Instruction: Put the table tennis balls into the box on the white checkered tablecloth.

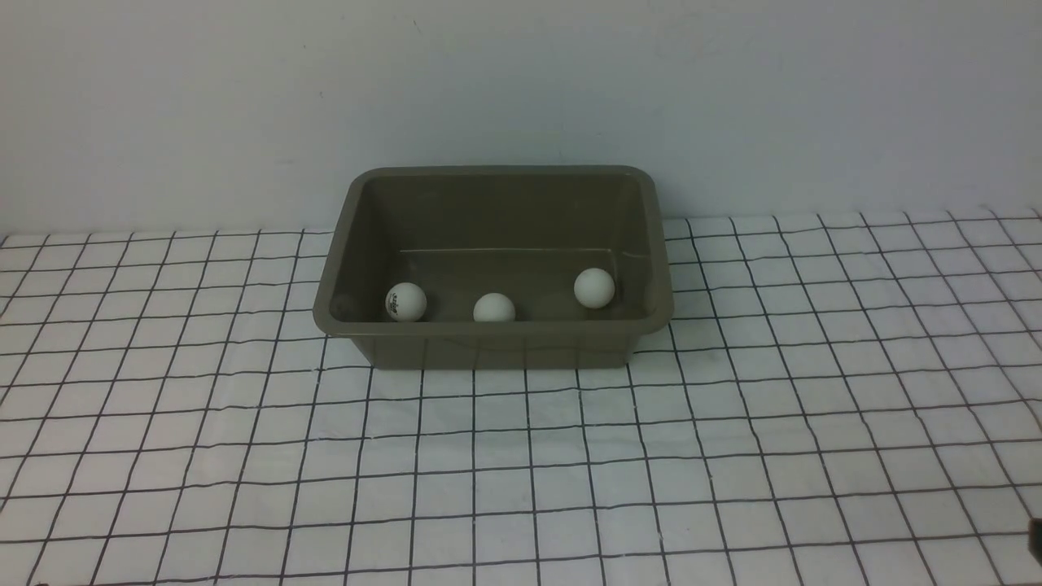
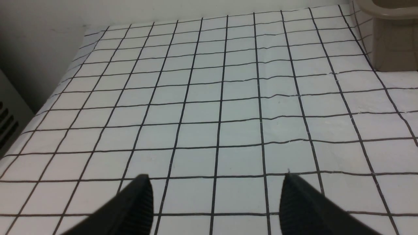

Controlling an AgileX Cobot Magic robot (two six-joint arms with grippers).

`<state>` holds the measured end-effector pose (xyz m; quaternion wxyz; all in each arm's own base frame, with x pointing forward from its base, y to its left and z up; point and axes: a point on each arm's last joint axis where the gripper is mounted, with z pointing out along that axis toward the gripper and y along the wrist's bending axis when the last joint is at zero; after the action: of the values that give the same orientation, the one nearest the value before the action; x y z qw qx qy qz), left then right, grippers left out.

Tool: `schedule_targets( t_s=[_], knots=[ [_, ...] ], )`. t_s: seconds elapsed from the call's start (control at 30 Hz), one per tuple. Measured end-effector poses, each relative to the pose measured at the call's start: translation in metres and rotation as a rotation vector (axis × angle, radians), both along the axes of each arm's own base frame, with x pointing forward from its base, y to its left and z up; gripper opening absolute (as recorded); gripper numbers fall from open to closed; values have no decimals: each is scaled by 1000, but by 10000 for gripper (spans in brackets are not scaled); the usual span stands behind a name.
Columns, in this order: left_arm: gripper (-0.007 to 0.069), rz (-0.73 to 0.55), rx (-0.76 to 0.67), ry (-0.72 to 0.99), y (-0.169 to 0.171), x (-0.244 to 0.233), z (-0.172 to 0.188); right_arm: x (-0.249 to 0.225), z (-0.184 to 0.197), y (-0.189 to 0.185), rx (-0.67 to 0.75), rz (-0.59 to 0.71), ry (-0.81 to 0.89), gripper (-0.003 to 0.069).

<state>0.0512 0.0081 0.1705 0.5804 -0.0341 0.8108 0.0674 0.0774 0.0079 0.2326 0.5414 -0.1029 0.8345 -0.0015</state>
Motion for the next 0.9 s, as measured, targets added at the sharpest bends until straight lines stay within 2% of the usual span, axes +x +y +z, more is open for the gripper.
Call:
schedule_targets(
  t_s=[0.43,0.53,0.6,0.7,0.73,0.77,0.9],
  knots=[
    [468,-1,3,0,0,0,0,0,1,0,-12,3,-12,526],
    [468,-1,3,0,0,0,0,3,11,6,60,54,-117,526],
    [468,-1,3,0,0,0,0,4,19,14,103,132,-240,526],
    [468,-1,3,0,0,0,0,3,19,23,108,233,-402,526],
    [468,-1,3,0,0,0,0,3,15,23,108,190,-428,526],
    [468,-1,3,0,0,0,0,2,10,22,145,216,-433,526],
    [468,-1,3,0,0,0,0,2,3,18,222,140,-441,526]
  ],
)
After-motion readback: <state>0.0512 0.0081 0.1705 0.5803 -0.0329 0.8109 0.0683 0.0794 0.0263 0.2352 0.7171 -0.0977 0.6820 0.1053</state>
